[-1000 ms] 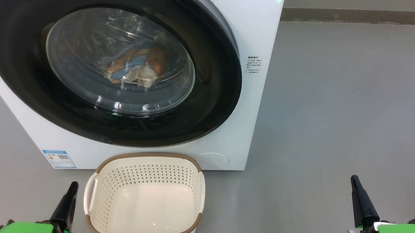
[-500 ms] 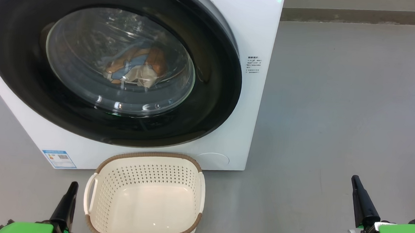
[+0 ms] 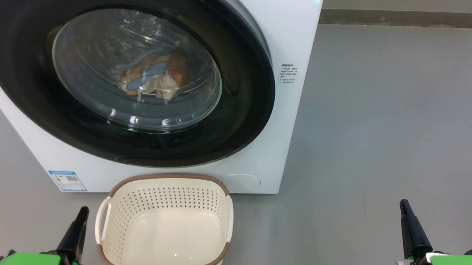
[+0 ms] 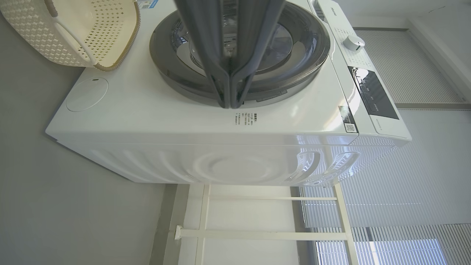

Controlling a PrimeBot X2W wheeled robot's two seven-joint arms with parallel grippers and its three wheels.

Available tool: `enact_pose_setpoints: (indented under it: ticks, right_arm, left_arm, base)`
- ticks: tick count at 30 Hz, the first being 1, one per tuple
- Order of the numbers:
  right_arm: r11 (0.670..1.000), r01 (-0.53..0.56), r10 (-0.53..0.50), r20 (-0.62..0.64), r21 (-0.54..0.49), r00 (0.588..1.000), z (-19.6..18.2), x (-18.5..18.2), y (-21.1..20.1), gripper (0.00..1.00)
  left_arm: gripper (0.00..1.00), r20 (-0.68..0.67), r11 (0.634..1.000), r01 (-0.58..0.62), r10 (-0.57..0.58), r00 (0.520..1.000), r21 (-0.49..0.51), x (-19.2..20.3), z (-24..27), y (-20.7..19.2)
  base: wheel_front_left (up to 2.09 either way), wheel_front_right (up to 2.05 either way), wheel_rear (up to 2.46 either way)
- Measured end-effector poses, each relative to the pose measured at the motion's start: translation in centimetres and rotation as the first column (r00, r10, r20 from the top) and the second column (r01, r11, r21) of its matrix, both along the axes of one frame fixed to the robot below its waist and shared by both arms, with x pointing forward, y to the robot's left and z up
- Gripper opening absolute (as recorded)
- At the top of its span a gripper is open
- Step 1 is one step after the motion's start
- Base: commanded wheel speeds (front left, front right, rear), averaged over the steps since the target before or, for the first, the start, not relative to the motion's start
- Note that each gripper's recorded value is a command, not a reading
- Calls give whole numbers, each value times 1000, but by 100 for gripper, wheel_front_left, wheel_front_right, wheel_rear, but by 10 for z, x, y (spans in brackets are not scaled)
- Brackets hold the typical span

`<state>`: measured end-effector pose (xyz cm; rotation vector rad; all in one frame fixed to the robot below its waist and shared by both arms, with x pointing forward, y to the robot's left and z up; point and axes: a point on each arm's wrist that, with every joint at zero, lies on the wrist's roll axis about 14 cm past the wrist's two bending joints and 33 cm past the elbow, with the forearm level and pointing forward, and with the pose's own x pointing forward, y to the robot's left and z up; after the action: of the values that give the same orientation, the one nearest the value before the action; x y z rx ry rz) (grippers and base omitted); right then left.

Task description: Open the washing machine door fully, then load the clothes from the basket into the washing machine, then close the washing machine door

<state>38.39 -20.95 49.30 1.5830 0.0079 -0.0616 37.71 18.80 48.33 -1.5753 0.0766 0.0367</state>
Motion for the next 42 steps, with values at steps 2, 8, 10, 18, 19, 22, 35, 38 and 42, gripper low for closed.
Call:
enact_pose_setpoints:
  ticks: [2, 8, 10, 18, 19, 22, 35, 38, 42]
  right_arm:
    - [1000, 0, 0, 0, 0, 1000, 0, 0, 0, 0]
    - [1000, 0, 0, 0, 0, 1000, 0, 0, 0, 0]
    - [1000, 1, -1, 0, 0, 1000, 0, 0, 0, 0]
    - [1000, 1, -1, 0, 0, 1000, 0, 0, 0, 0]
    - [1000, 0, 0, 0, 0, 1000, 0, 0, 0, 0]
    - [1000, 0, 0, 0, 0, 1000, 0, 0, 0, 0]
    - [1000, 0, 0, 0, -2, 1000, 0, 0, 0, 0]
    - [1000, 0, 0, 0, -2, 1000, 0, 0, 0, 0]
    - [1000, 0, 0, 0, -2, 1000, 0, 0, 0, 0]
  left_arm:
    - [0, 0, 1000, 0, 0, 1000, 0, 0, 0, 0]
    - [0, 0, 1000, 0, 0, 1000, 0, 0, 0, 0]
    - [0, 0, 1000, 0, 0, 1000, 0, 0, 0, 0]
    - [0, 0, 1000, 0, 0, 1000, 0, 0, 0, 0]
    - [0, 0, 1000, 0, 0, 1000, 0, 0, 0, 0]
    - [0, 0, 1000, 0, 0, 1000, 0, 0, 0, 0]
    - [0, 0, 1000, 0, 0, 1000, 0, 0, 0, 0]
    - [0, 0, 1000, -1, 1, 1000, 0, 0, 0, 0]
    - [0, 0, 1000, 0, 0, 1000, 0, 0, 0, 0]
  base:
    - [0, 0, 0]
    - [0, 0, 0]
    - [0, 0, 0]
    - [0, 0, 0]
    - [0, 0, 0]
    - [0, 0, 0]
    - [0, 0, 0]
    - [0, 0, 0]
    - [0, 0, 0]
